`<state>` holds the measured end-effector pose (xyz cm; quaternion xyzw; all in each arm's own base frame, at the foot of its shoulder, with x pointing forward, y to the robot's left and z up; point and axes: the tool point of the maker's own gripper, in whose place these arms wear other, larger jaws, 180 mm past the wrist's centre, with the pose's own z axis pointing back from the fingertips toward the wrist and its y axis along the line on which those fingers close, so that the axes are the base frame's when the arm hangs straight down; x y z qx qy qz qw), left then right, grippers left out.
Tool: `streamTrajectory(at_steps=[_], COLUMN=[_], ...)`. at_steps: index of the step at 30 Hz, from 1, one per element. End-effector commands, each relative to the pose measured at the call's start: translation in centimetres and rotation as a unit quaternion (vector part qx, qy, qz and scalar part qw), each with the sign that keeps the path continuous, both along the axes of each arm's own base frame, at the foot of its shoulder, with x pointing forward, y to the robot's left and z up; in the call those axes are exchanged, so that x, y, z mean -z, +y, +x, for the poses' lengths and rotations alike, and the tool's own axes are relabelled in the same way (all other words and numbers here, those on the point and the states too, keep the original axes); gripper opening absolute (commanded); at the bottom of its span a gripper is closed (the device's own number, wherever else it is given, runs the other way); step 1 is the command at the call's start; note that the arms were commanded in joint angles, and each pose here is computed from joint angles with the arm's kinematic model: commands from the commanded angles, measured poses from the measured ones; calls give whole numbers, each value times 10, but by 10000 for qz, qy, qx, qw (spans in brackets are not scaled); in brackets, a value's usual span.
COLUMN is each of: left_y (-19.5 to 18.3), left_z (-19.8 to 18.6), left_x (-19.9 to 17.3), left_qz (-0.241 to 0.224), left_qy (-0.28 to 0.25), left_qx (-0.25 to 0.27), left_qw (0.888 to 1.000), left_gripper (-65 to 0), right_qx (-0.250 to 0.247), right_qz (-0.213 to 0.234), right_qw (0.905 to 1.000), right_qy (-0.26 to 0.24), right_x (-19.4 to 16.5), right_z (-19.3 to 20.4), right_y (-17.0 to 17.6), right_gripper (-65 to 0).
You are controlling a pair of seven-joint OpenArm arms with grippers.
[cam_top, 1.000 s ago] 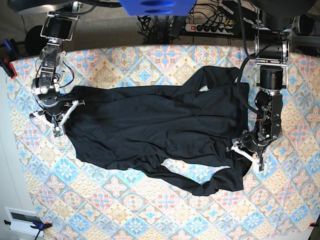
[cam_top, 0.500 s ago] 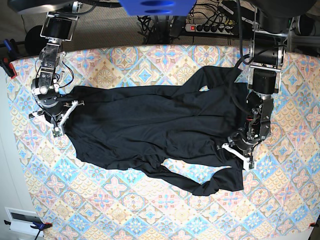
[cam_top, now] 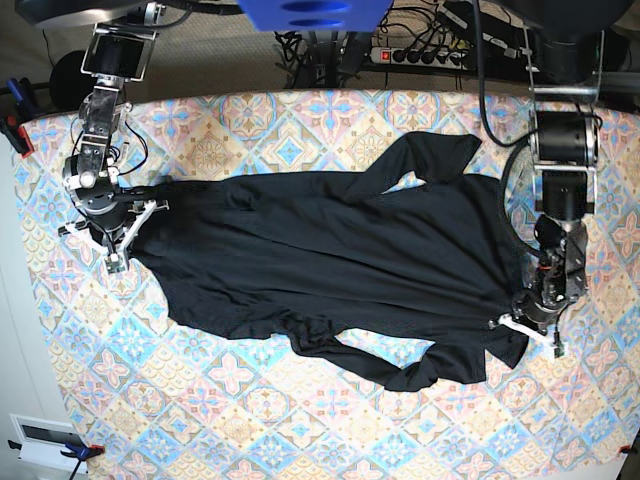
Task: Layout the t-shirt on the table in an organized manner, then fold the t-shirt properly
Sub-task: 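Grasp the shirt edge with the left gripper and lift it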
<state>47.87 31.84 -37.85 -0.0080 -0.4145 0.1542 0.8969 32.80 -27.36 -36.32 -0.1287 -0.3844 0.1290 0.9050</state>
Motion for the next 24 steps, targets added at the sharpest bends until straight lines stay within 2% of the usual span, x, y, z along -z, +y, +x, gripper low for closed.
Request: streamTrajectory(at_steps=[1, 6, 13, 16, 19, 24], left_y=[14, 26, 15, 28, 27, 5], left_z=[17, 30, 57, 61, 59, 41], left_x=[-28, -44, -76, -89, -88, -71], left_qz=[102, 148, 700, 1018, 991, 612], left_qy=[-359, -570, -836, -841, -723, -159], left_qx=[-127, -304, -105, -459, -680, -415], left_qw=[9992, 9978, 9940, 9902, 9901, 9971], left_gripper=[-648, -647, -640, -573, -486, -393], right_qx=[-28, -215, -650, -664, -649, -653], right_qz=[-75, -85, -106, -97, -98, -102], right_qw=[9996, 9987, 9947, 9949, 9950, 9948], right_qy=[-261, -455, -789, -755, -758, -773], right_x=[-16, -29, -52, -50, -50, -51], right_z=[9, 14, 23, 23, 23, 23], right_y=[-3, 12, 46, 47, 46, 46], right_gripper=[-650, -650, -650, -650, -650, -650])
